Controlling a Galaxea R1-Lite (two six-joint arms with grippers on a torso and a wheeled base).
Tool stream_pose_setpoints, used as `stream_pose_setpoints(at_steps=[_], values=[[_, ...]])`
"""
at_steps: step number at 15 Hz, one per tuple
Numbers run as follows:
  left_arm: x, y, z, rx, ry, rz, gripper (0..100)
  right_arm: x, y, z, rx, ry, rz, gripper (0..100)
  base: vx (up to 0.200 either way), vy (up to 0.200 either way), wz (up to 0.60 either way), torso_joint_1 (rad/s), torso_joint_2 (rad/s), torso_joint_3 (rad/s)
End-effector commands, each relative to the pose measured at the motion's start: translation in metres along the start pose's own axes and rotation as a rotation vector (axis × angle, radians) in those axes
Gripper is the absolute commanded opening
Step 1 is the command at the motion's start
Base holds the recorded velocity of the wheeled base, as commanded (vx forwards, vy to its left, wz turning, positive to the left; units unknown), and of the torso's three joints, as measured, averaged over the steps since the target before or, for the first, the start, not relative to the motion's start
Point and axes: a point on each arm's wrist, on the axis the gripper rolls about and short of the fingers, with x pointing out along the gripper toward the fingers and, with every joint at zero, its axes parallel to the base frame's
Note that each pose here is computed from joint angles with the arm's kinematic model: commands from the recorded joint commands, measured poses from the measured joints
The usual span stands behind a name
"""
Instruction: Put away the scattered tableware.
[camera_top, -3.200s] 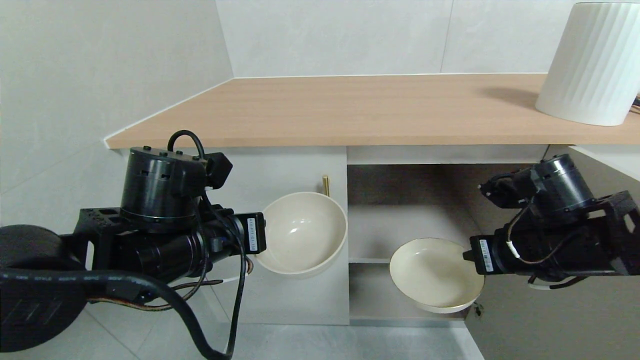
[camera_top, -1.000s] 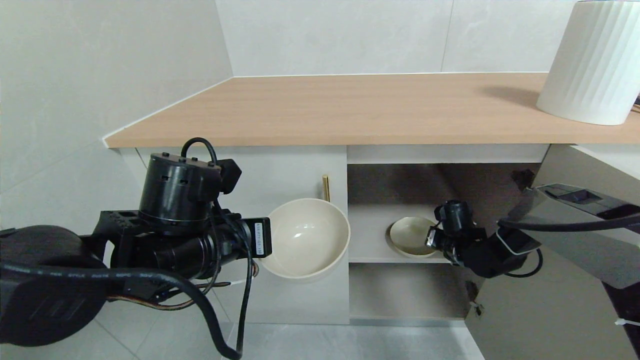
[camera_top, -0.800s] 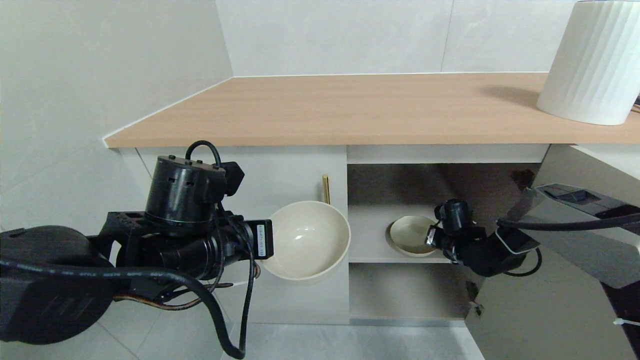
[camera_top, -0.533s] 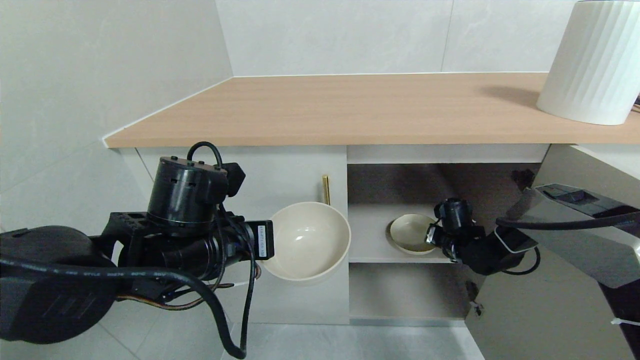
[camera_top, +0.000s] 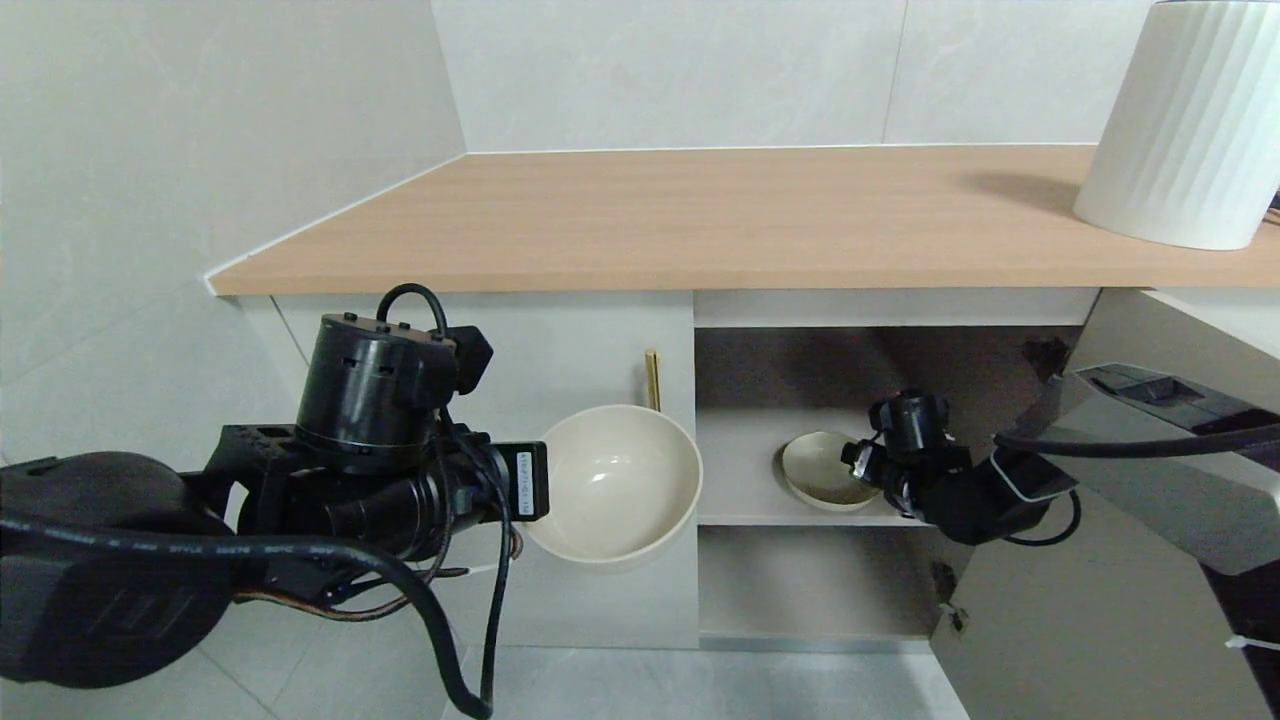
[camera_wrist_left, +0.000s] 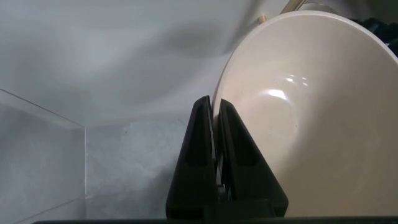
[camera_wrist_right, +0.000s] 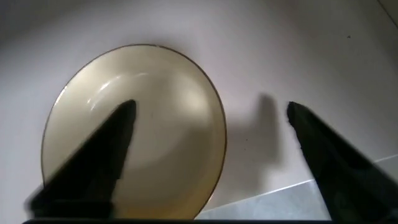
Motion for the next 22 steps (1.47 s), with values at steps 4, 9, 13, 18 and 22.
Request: stream_pose_setpoints(at_steps=[4,9,13,18,22], values=[[0.005,-0.012,-0.006,0.054,0.017,-0.03,0,-0.081,0.008,0.035,-0.025,0.032,0.133,100,0.0,0.0,0.0,0.0,0.0,0.0],[0.018,-0.028,-0.019,0.107,0.01,-0.024,0,-0.212,0.023,0.064,-0.218,0.153,0.351,100,0.0,0.0,0.0,0.0,0.0,0.0],[0.022,-0.046,-0.033,0.154,0.049,-0.06,0,-0.275,0.025,0.066,-0.319,0.2,0.444,100,0.0,0.0,0.0,0.0,0.0,0.0],[0.017,-0.058,-0.046,0.232,0.063,-0.074,0,-0.293,0.033,0.05,-0.379,0.248,0.496,100,0.0,0.0,0.0,0.0,0.0,0.0],[0.013,-0.066,-0.049,0.247,0.056,-0.082,0,-0.285,0.045,0.023,-0.442,0.319,0.493,100,0.0,0.0,0.0,0.0,0.0,0.0]])
